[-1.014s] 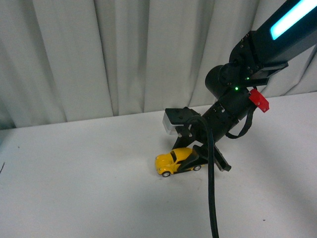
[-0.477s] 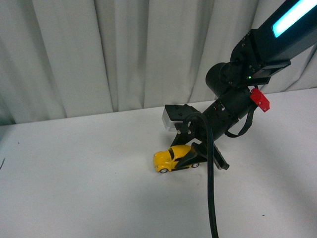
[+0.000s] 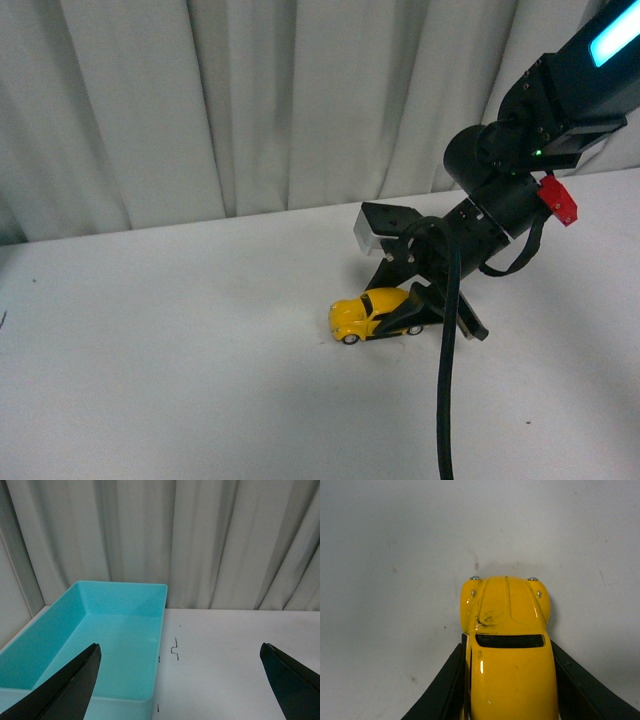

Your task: Wind up and store yellow beetle toy

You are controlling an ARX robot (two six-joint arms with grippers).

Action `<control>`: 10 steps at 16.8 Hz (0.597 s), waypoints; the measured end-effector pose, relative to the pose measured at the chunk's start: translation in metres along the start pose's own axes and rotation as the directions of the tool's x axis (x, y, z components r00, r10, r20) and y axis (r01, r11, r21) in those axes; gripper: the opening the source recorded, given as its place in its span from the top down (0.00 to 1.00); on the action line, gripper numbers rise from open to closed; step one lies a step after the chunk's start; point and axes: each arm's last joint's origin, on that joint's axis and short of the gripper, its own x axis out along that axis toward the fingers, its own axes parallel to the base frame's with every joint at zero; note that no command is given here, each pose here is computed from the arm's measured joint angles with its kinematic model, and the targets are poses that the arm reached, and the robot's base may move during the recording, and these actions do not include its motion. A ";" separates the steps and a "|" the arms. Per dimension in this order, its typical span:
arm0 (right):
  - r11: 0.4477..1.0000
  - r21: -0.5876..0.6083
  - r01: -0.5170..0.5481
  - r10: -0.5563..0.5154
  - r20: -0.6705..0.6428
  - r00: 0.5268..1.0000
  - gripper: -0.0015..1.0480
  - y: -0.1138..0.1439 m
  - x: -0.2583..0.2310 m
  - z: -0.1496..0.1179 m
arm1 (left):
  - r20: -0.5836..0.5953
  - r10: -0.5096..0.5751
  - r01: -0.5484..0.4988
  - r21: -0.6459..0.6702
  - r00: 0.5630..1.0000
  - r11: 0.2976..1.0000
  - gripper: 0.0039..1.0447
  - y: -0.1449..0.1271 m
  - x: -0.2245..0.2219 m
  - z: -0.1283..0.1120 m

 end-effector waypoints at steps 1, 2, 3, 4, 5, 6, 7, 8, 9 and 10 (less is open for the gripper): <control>1.000 0.007 0.009 -0.009 0.003 1.000 0.60 0.002 -0.003 -0.004 | 0.000 0.000 0.000 0.000 1.000 1.000 0.06 0.000 0.000 0.000; 1.000 0.014 0.017 -0.017 0.007 1.000 0.60 0.005 -0.006 -0.008 | 0.000 0.000 0.000 0.000 1.000 1.000 0.06 0.000 0.000 0.000; 0.999 0.021 0.031 -0.031 0.006 0.999 0.60 0.010 -0.010 -0.013 | 0.000 0.000 0.000 0.000 1.000 1.000 0.06 0.000 0.000 0.000; 0.998 0.041 0.046 -0.046 0.004 0.999 0.60 0.023 -0.019 -0.024 | 0.000 0.000 0.000 0.000 1.000 1.000 0.06 0.000 0.000 0.000; 0.997 0.054 0.054 -0.054 0.003 0.999 0.60 0.029 -0.024 -0.030 | 0.000 0.000 0.000 0.000 1.000 1.000 0.06 0.000 0.000 0.000; 0.996 0.067 0.059 -0.059 0.002 0.998 0.60 0.037 -0.029 -0.036 | 0.000 0.000 0.000 0.000 1.000 1.000 0.06 0.000 0.000 0.000; 0.995 0.073 0.065 -0.065 0.001 0.998 0.60 0.043 -0.032 -0.041 | 0.000 0.000 0.000 0.000 1.000 1.000 0.06 0.000 0.000 0.000; 0.994 0.082 0.073 -0.073 -0.001 0.997 0.60 0.050 -0.037 -0.047 | 0.000 0.000 0.000 0.000 1.000 1.000 0.06 0.000 0.000 0.000; 0.993 0.090 0.080 -0.080 -0.002 0.997 0.60 0.055 -0.041 -0.051 | 0.000 0.000 0.000 0.000 1.000 1.000 0.06 0.000 0.000 0.000; 0.991 0.096 0.088 -0.089 -0.001 0.996 0.60 0.062 -0.045 -0.056 | 0.000 0.000 0.000 0.000 1.000 1.000 0.06 0.000 0.000 0.000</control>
